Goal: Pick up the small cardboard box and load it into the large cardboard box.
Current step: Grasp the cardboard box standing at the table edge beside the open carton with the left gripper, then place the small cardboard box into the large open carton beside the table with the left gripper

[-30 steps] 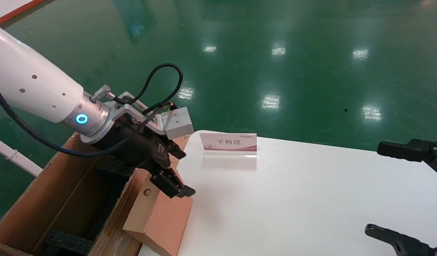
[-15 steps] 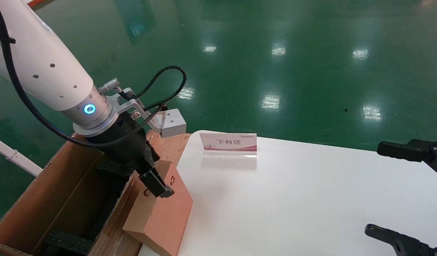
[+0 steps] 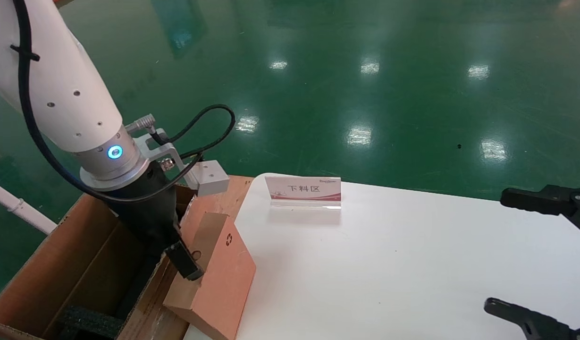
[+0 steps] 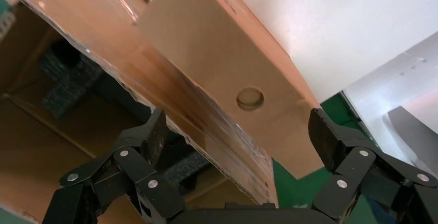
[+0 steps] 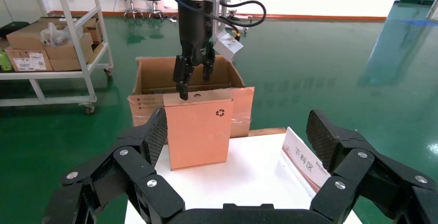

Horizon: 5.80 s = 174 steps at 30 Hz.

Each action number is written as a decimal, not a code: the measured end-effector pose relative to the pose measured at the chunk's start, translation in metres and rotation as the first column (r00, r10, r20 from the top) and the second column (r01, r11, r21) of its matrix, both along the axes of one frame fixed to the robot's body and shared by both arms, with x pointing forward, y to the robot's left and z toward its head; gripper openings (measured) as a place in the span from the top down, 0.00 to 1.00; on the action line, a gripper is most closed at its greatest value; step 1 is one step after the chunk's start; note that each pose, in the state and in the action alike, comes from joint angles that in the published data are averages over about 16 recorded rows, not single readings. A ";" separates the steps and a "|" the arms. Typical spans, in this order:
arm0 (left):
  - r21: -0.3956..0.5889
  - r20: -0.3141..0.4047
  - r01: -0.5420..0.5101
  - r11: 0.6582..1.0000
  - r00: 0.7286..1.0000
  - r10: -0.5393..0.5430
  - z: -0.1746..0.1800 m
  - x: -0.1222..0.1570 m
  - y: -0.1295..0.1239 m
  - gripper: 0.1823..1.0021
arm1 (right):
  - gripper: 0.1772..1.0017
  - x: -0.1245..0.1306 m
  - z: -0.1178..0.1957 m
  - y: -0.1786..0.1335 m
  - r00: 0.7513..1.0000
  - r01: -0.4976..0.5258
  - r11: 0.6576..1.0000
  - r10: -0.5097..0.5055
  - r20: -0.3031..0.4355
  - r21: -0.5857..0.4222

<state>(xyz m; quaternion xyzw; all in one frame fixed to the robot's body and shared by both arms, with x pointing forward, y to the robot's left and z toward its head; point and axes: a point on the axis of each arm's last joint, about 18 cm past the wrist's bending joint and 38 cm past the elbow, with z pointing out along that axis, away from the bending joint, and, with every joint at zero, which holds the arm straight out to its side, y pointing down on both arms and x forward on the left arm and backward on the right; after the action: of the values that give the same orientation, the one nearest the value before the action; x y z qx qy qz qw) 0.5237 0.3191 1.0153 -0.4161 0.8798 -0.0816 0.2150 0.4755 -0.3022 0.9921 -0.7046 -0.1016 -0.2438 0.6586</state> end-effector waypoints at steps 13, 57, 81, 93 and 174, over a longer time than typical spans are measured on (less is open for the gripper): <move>-0.038 0.047 -0.040 0.998 0.998 0.041 -0.007 0.012 0.005 0.00 | 0.00 0.000 0.000 0.000 1.000 0.000 1.000 0.000 0.000 0.000; -0.101 0.097 -0.023 0.995 0.995 0.033 -0.010 0.017 0.016 0.00 | 0.00 0.000 0.000 0.000 1.000 0.000 1.000 0.000 0.000 0.000; -0.091 0.070 -0.029 0.995 0.997 0.036 -0.036 0.026 0.020 0.00 | 0.00 0.000 0.000 0.000 1.000 0.000 1.000 0.000 0.000 0.000; -0.092 0.070 -0.032 0.995 0.997 0.038 -0.035 0.026 0.020 0.06 | 0.05 0.000 0.000 0.000 1.000 0.000 1.000 0.000 0.000 0.000; -0.090 0.152 -0.383 0.919 0.907 0.393 0.086 -0.066 0.173 0.75 | 0.57 0.000 0.000 0.000 1.000 0.000 1.000 0.000 0.000 0.001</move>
<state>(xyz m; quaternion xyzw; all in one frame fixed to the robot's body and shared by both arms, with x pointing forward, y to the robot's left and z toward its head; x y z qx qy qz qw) 0.4581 0.4923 1.1010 -0.5803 0.7558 -0.0973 0.2875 0.4756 -0.3024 0.9922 -0.7044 -0.1014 -0.2439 0.6588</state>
